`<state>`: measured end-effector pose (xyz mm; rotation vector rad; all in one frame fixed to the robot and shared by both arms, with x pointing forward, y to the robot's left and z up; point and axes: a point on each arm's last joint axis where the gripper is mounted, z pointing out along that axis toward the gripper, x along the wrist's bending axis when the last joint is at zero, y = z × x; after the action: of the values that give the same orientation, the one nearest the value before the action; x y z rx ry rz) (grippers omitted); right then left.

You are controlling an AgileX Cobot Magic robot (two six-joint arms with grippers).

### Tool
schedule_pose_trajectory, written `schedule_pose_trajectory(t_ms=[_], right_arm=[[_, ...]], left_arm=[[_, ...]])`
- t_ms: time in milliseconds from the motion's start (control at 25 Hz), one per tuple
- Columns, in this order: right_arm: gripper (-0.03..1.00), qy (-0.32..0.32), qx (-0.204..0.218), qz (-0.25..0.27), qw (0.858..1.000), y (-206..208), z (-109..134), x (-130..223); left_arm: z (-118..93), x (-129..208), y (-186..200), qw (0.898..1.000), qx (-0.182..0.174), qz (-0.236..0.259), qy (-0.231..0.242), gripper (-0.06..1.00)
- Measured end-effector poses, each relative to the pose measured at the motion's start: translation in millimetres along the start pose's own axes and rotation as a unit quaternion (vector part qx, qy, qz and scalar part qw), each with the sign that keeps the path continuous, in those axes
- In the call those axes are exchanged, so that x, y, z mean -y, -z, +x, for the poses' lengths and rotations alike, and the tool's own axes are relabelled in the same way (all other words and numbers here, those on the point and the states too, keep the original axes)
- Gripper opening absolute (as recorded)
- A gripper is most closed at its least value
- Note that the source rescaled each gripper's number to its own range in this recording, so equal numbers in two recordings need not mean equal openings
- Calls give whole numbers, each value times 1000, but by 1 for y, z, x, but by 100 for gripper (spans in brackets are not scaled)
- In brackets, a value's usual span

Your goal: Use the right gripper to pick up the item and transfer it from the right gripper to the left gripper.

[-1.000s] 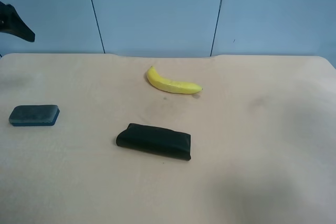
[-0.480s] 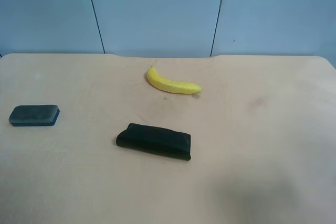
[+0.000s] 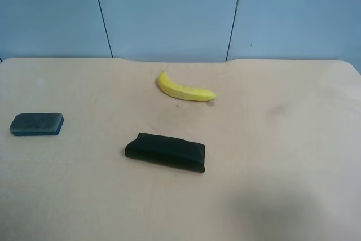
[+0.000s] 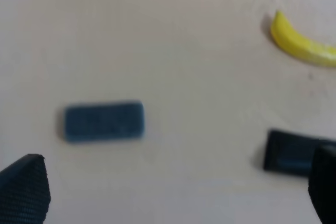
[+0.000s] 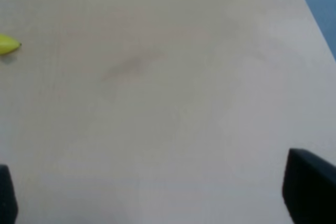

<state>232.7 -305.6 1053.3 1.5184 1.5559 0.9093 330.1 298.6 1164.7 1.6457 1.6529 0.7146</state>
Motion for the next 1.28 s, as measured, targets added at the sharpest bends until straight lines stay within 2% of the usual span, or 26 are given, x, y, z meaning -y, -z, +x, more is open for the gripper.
schedule_pose_trajectory(t_ms=[120,240,480,720,920,1040,1200,1280], right_arm=[[100,0,0,0,1000,0,0,0],[100,0,0,0,1000,0,0,0],[100,0,0,0,1000,0,0,0],[100,0,0,0,1000,0,0,0],[100,0,0,0,1000,0,0,0],[100,0,0,0,1000,0,0,0],[100,0,0,0,1000,0,0,0],[100,0,0,0,1000,0,0,0]], left_arm=[[-4,39,-2,1000,5,19,-2,100],[-5,72,0,1000,-5,16,-14,100],[-5,116,14,997,-40,-48,-40,100],[-8,129,25,995,-30,-90,-40,100],[-4,129,26,995,-9,-90,-50,100],[0,131,21,995,-12,-83,-48,100],[3,141,6,998,-14,-62,-20,100],[4,142,4,997,-17,-71,-18,100]])
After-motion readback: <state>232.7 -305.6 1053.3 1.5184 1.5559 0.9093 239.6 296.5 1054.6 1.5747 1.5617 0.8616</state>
